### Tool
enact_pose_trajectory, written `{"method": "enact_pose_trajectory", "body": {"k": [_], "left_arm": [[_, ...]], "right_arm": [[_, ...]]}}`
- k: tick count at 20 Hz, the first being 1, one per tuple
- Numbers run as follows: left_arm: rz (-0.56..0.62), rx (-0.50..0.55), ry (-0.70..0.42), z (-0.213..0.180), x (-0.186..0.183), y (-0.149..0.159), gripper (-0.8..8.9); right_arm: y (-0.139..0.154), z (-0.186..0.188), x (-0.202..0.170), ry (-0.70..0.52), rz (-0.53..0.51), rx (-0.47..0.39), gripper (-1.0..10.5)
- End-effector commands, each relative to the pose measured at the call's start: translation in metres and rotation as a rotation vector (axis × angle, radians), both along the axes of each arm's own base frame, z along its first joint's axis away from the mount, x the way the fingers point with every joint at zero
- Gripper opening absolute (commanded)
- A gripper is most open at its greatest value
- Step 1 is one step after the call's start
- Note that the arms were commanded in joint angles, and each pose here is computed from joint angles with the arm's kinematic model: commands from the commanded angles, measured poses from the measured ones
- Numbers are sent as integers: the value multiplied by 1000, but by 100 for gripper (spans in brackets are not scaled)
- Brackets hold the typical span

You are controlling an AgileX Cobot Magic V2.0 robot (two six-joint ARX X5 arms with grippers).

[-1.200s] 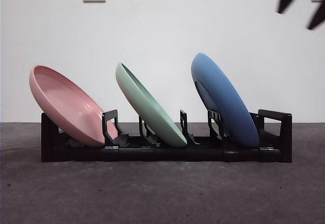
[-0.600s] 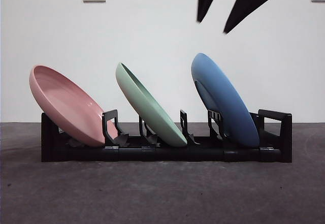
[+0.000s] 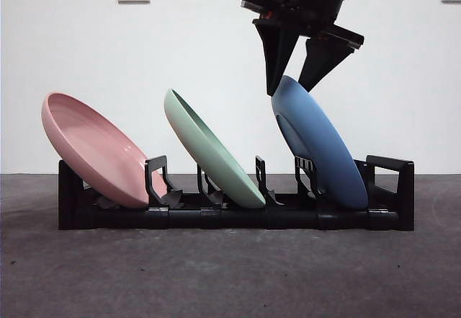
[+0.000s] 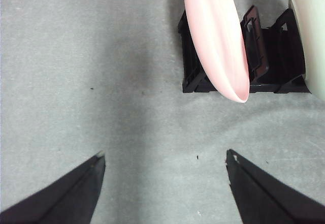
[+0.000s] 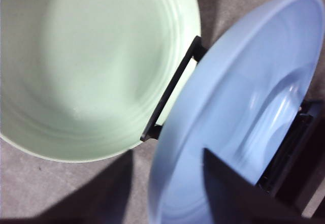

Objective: Place the plate

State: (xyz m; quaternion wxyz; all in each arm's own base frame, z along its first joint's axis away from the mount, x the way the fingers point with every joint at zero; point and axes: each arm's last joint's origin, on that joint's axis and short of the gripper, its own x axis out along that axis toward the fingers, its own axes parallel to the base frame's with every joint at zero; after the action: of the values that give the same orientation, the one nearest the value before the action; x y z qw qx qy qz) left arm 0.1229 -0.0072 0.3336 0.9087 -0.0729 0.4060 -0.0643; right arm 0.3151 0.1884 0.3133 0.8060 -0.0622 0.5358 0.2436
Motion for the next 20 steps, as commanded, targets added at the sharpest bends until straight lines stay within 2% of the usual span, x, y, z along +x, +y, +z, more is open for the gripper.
{"method": "enact_pose_trajectory", "body": {"k": [1,4,9,15,20], "left_arm": [[-3,-5,-30,7,1,0,376],[-4,-5,-30,7,1,0,376],[-4,-5,-30,7,1,0,376],[-6,-3,-30,7,1,0,376],[-6,-3,-29,7,1,0,376]], "right_arm": [[5,1,5,-16,-1,9,76],[5,1,4,-13,-1,8,23],[5,14,0,18,25,52,18],[4,66,-10,11,112,204,18],[2,102,-33,-82,227,221,18]]}}
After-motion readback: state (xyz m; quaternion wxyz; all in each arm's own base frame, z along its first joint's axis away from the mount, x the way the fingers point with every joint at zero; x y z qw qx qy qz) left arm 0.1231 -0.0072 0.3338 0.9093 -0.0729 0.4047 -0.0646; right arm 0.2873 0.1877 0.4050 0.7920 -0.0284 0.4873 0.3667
